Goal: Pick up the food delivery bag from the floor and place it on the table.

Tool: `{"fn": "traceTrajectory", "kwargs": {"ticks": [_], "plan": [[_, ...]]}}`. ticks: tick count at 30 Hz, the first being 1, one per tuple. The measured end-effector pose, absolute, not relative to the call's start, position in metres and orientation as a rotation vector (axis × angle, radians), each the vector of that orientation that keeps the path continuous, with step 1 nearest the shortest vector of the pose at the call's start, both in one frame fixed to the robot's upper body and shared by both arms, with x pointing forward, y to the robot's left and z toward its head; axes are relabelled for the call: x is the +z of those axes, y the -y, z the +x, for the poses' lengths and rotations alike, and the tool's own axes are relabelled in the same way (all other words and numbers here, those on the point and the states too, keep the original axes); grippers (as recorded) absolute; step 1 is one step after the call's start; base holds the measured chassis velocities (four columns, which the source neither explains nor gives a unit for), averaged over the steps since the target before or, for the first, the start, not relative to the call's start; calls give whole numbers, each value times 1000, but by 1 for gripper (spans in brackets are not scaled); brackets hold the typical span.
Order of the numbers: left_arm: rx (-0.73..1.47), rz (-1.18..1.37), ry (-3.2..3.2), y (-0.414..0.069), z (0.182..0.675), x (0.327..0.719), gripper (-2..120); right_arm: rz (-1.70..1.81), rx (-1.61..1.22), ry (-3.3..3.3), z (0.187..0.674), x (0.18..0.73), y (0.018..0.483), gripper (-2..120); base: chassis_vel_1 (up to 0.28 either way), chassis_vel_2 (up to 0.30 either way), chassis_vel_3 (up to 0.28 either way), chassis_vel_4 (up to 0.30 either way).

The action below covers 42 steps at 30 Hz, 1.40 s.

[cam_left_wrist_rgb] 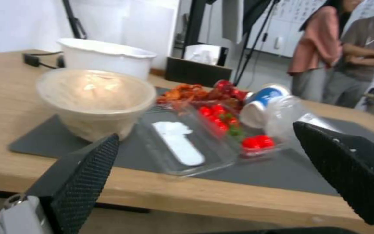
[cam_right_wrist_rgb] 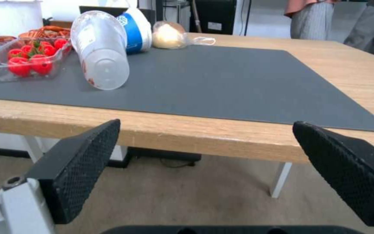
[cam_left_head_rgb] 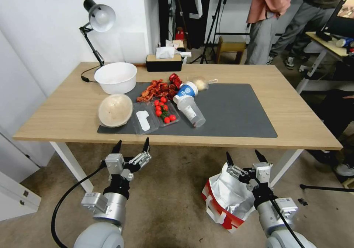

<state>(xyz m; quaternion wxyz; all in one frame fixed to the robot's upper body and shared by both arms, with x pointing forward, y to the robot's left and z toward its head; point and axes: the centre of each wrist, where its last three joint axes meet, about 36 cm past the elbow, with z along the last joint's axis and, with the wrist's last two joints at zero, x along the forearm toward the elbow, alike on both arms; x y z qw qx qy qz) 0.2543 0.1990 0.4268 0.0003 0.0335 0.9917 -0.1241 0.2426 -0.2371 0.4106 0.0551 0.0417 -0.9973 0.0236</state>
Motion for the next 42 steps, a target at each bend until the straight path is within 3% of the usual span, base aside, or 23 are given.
{"fn": "traceTrajectory", "kwargs": {"ticks": [18, 42], "plan": [[-217, 49, -3149, -215, 256, 419, 100, 105, 82, 3047, 240, 413, 240, 100, 0, 0, 0, 0], [-214, 53, -3154, -213, 254, 419, 100, 124, 83, 3028, 242, 408, 240, 100, 0, 0, 0, 0]]}}
